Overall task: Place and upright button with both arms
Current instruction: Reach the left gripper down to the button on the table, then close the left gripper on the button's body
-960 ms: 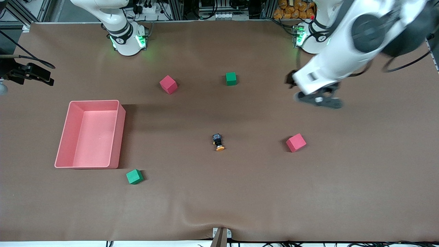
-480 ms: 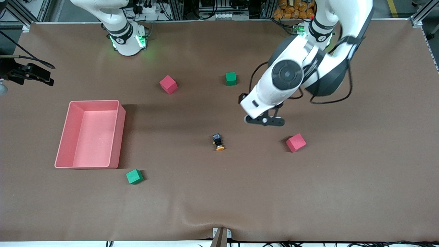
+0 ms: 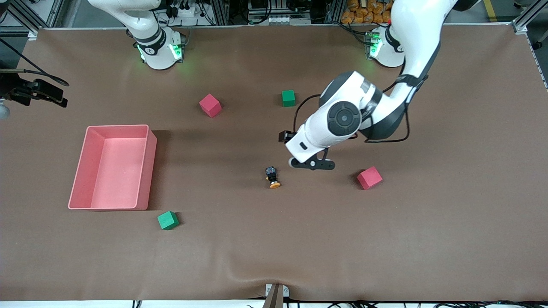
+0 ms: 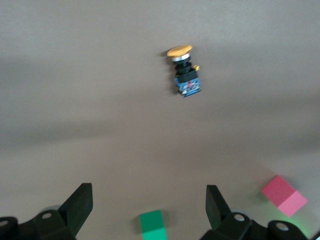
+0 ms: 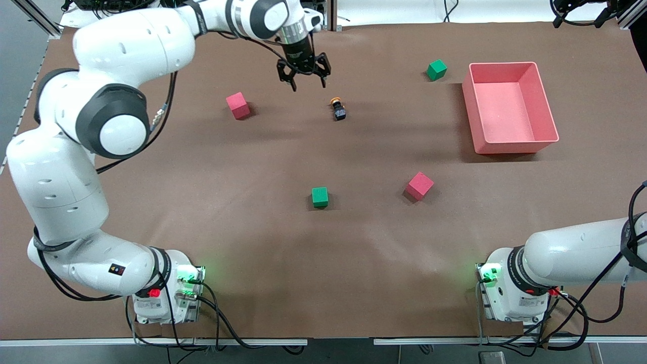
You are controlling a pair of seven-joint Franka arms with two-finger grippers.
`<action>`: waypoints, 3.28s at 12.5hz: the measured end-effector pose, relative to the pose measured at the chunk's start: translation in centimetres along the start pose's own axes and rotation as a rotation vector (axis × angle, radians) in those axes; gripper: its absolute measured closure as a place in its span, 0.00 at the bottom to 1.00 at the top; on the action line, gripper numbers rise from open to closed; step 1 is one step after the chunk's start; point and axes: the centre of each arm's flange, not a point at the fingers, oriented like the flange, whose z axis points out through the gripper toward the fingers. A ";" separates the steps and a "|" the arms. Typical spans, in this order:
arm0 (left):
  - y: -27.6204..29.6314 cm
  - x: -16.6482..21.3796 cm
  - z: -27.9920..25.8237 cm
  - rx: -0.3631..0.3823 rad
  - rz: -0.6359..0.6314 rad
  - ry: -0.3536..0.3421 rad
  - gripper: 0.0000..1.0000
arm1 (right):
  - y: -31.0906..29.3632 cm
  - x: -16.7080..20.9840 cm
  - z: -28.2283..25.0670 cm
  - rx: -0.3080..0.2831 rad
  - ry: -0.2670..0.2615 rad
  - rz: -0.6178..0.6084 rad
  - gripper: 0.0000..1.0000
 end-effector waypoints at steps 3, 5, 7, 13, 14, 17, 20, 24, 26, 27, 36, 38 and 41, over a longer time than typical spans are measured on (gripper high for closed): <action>1.8 1.1 3.1 -0.037 -0.037 0.014 0.00 | 0.0 0.0 0.0 0.000 0.000 0.000 0.00; 2.9 1.8 5.7 -0.067 -0.058 0.030 0.00 | 0.0 0.0 0.0 0.000 0.001 0.000 0.00; 3.5 2.4 8.6 -0.093 -0.061 0.043 0.00 | 0.0 0.1 0.1 0.000 0.002 0.000 0.00; 2.9 4.7 13.2 -0.141 -0.042 0.102 0.00 | 0.0 0.4 0.4 0.000 -0.004 -0.001 0.00; 2.6 5.1 14.2 -0.138 -0.043 0.110 0.00 | 0.0 0.4 0.5 0.000 -0.005 0.000 0.00; 2.4 5.0 17.2 -0.106 -0.055 0.112 0.00 | 0.0 0.4 0.5 0.000 -0.007 -0.001 0.00; 2.3 5.1 17.7 -0.105 -0.125 0.110 0.00 | 0.0 0.6 0.9 -0.001 -0.014 -0.001 0.00; 1.7 6.2 17.8 -0.114 -0.236 0.123 0.09 | 0.0 0.8 1.2 -0.001 -0.018 -0.005 0.00; 2.1 6.2 18.2 -0.121 -0.290 0.120 0.10 | 0.0 0.9 1.2 -0.001 -0.015 -0.009 0.00; 2.2 6.1 18.3 -0.121 -0.303 0.118 0.10 | 0.0 0.9 1.2 -0.001 -0.015 -0.010 0.00; 2.0 6.5 19.5 -0.133 -0.321 0.128 0.20 | -1.0 1.4 0.7 -0.003 0.033 -0.032 0.00; 1.8 6.7 19.4 -0.133 -0.323 0.132 0.36 | -1.2 1.4 0.5 -0.004 0.040 -0.036 0.00; 1.9 6.7 19.1 -0.136 -0.340 0.135 0.57 | -1.3 1.4 -0.8 -0.004 0.075 -0.037 0.00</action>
